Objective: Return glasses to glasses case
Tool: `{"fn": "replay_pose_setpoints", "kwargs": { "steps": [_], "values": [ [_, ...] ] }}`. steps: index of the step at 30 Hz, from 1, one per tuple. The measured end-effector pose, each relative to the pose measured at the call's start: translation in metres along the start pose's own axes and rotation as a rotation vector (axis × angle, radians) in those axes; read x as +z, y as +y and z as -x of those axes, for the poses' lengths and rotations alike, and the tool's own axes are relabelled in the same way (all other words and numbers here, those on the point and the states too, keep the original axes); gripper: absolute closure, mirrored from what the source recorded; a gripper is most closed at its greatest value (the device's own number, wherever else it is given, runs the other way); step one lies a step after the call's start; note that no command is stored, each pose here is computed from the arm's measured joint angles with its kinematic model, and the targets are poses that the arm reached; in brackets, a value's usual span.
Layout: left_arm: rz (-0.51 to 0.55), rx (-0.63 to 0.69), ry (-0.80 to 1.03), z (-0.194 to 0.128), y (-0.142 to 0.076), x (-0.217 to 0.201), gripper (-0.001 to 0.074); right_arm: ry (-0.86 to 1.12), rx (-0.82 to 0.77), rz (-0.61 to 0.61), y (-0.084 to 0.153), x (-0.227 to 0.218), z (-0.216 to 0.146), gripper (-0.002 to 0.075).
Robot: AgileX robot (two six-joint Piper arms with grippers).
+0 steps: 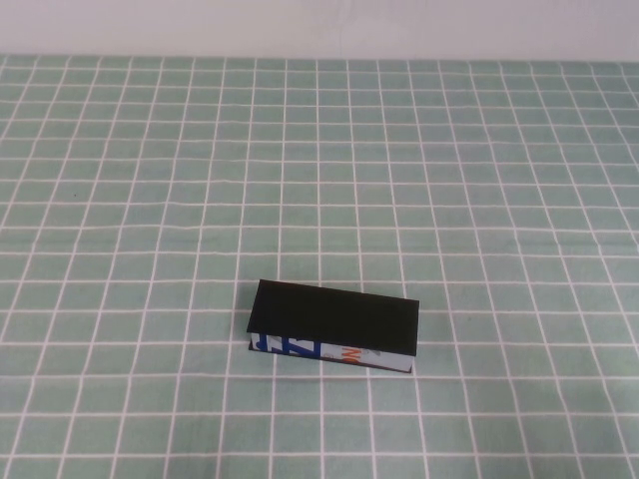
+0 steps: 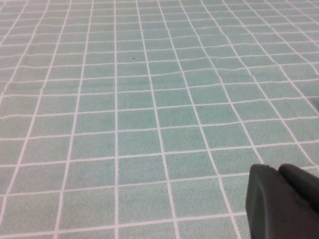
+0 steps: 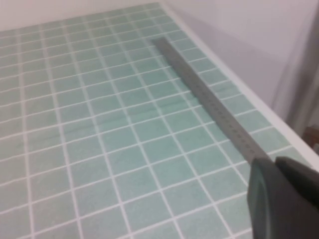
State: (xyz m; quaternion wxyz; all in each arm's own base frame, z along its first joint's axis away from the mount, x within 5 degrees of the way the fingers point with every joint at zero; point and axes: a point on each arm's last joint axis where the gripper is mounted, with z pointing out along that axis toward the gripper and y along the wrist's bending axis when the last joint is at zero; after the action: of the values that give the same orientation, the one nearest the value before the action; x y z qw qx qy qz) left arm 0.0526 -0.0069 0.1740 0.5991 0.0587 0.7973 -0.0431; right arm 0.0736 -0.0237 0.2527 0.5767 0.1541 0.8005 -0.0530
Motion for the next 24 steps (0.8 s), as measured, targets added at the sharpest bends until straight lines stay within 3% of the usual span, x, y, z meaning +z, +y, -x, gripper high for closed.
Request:
{"fn": "replay_pose_setpoints", "kwargs": {
  "steps": [7, 14, 20, 24],
  "values": [
    [0.0, 0.0, 0.0, 0.0, 0.0, 0.0, 0.0737, -0.007, 0.014, -0.018, -0.001, 0.0, 0.001, 0.0737],
    [0.0, 0.0, 0.0, 0.0, 0.0, 0.0, 0.0737, -0.048, 0.193, 0.127, 0.008, -0.009, -0.001, 0.0737],
    [0.0, 0.0, 0.0, 0.0, 0.0, 0.0, 0.0737, -0.142, 0.005, 0.256, 0.017, -0.014, -0.013, 0.0737],
    [0.0, 0.0, 0.0, 0.0, 0.0, 0.0, 0.0737, -0.225, -0.078, 0.268, 0.015, -0.008, -0.036, 0.0737]
  ]
}}
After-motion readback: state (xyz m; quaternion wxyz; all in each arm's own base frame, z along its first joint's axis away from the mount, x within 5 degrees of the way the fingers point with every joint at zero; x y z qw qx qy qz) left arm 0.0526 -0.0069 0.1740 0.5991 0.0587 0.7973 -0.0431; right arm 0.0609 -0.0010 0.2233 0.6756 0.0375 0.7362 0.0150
